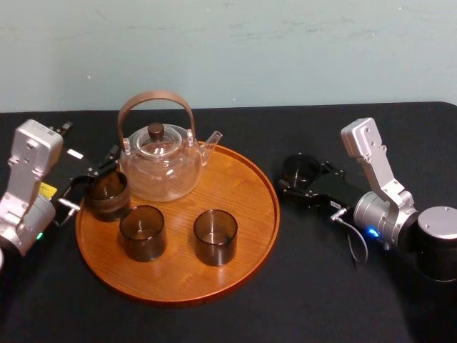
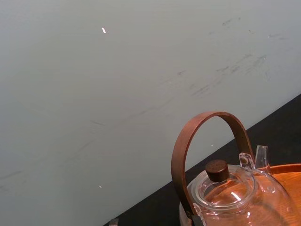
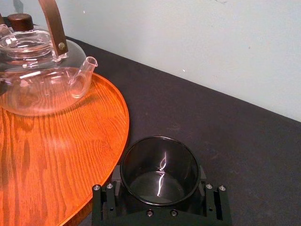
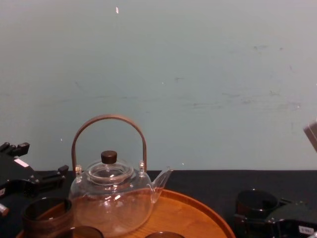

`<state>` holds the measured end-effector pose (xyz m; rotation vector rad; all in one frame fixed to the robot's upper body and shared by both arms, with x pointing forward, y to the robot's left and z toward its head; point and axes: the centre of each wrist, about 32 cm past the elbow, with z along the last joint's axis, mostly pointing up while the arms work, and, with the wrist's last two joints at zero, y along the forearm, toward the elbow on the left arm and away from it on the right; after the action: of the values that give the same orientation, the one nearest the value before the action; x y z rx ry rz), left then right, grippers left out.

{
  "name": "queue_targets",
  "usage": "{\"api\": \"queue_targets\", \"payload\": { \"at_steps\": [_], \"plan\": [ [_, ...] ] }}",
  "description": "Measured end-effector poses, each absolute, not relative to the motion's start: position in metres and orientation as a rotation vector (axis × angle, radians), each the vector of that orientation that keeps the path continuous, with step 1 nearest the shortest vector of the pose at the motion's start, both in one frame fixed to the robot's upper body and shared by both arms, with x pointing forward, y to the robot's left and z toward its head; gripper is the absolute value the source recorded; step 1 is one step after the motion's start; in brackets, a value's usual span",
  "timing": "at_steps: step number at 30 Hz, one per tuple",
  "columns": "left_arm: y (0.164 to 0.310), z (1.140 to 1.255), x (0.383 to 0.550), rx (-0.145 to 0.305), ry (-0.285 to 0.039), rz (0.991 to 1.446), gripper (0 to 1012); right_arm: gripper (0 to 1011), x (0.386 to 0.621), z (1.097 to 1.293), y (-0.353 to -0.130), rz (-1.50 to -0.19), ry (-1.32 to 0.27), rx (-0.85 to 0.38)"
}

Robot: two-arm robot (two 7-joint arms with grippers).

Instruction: Pick up the glass from the table and place it on the tray.

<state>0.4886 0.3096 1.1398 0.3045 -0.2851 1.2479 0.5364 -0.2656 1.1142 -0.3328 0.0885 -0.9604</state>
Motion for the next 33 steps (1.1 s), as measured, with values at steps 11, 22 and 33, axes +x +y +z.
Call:
{"api": "queue_targets", "payload": {
  "at_steps": [11, 22, 33],
  "plan": [
    [0.31, 1.14, 0.489, 0.304, -0.285, 1.248, 1001, 905, 0.538, 1.114, -0.269, -0.964, 0.104, -0.316],
    [0.31, 1.14, 0.489, 0.304, -0.285, 1.248, 1001, 905, 0.533, 1.128, -0.269, -0.963, 0.073, -0.277],
    [0.31, 1.14, 0.489, 0.305, -0.285, 1.248, 1001, 904, 0.527, 1.146, -0.256, -0.915, 0.024, -0.235]
  ]
}}
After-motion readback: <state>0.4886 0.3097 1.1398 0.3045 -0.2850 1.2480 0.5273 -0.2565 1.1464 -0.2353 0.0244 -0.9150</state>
